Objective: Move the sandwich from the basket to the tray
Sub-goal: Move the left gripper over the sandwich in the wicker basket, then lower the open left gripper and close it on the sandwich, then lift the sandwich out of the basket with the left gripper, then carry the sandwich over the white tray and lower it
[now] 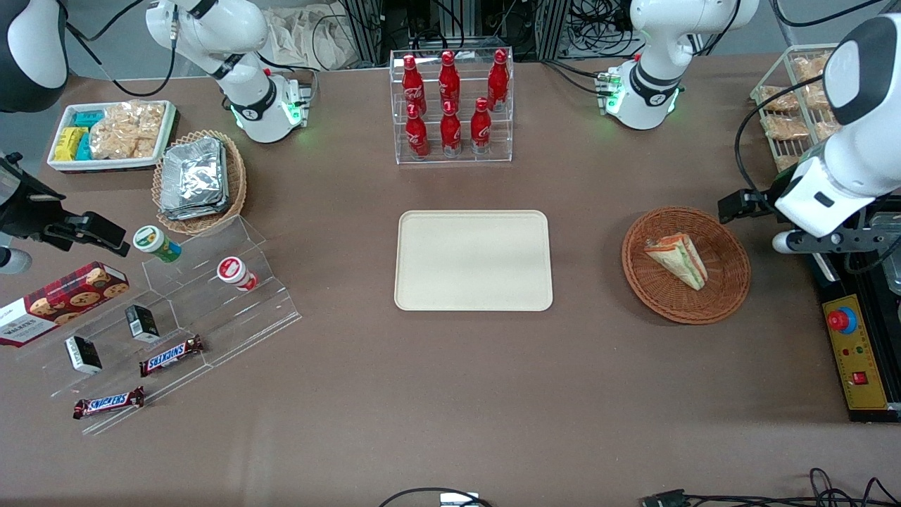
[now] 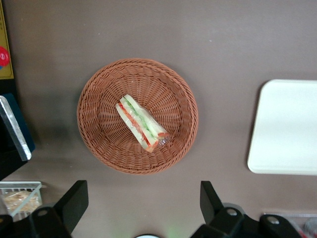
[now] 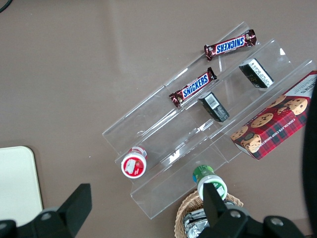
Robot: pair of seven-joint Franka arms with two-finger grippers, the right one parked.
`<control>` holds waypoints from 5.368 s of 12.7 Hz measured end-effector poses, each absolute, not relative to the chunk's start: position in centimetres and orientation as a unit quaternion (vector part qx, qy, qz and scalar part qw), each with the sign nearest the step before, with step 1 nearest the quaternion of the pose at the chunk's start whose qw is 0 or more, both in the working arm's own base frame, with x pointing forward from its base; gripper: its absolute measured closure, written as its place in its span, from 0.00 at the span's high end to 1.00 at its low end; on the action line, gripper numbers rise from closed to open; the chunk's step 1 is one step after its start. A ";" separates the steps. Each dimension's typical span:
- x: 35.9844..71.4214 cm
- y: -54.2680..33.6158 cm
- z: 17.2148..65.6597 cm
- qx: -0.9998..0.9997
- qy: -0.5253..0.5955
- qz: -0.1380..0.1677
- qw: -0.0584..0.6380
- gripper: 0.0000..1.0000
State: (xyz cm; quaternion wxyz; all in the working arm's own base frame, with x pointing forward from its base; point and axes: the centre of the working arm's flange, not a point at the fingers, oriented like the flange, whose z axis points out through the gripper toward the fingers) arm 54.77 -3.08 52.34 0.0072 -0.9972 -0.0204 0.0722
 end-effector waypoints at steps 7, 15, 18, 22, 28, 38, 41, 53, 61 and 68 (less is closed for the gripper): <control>52.3 -2.9 43.7 -0.987 -0.155 0.047 0.013 1.00; 48.7 -2.5 34.5 -0.970 -0.243 0.018 0.008 1.00; 47.1 -1.7 31.7 -0.965 -0.261 0.005 0.004 1.00; 45.8 -0.2 29.2 -0.960 -0.278 -0.009 -0.001 1.00; 46.1 -0.1 25.9 -0.952 -0.304 -0.015 -0.005 1.00; 45.9 -0.1 23.3 -0.944 -0.330 -0.017 -0.007 0.48; 46.4 -0.2 24.5 -0.945 -0.327 -0.026 -0.009 0.30; 51.3 -3.3 39.5 -1.000 -0.002 -0.006 0.006 0.17; 50.7 -14.2 43.6 -0.994 0.105 -0.012 0.007 0.18; 48.3 -25.9 43.2 -0.995 0.095 -0.010 -0.004 0.19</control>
